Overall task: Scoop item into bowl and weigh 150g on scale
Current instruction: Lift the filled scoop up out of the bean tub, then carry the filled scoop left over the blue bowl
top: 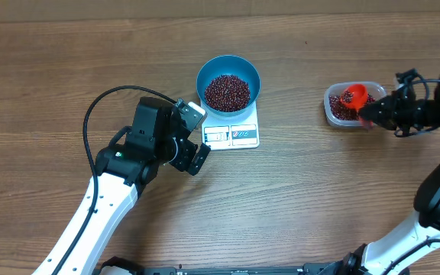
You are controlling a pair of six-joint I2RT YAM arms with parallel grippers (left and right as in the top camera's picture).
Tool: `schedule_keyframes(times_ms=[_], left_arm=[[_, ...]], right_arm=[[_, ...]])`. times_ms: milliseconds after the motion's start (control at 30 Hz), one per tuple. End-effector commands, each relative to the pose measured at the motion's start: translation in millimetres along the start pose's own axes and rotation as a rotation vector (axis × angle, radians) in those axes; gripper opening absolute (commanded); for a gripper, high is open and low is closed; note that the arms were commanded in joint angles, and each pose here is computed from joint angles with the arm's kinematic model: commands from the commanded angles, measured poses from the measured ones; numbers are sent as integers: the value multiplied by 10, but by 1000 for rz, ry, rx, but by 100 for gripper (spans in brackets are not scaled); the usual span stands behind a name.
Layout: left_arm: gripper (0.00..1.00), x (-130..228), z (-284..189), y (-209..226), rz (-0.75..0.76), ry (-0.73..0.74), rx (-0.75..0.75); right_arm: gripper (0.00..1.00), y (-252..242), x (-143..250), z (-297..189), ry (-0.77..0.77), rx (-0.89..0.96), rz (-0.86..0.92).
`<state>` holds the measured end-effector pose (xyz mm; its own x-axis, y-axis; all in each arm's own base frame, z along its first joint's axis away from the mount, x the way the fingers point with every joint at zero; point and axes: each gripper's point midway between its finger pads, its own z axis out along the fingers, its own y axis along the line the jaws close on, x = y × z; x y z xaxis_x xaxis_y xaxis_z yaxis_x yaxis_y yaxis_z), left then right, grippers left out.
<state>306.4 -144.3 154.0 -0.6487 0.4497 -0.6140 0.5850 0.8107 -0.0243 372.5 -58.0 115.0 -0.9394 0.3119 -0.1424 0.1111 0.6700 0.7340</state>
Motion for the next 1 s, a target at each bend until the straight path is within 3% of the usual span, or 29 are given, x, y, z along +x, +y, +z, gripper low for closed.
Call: schedule_keyframes(times_ms=[0,500,967], left_arm=[[100,26,19,22,-16,9,-7],[99,25,19,21,-16,9,-6],[99,25,19,22,-16,9,-7]], right_arm=[[4,75,-7,-48,-26,-94,-40],[4,556,106,-249,-46,-129,-105],[4,1478,239,286,91,-174,-271]])
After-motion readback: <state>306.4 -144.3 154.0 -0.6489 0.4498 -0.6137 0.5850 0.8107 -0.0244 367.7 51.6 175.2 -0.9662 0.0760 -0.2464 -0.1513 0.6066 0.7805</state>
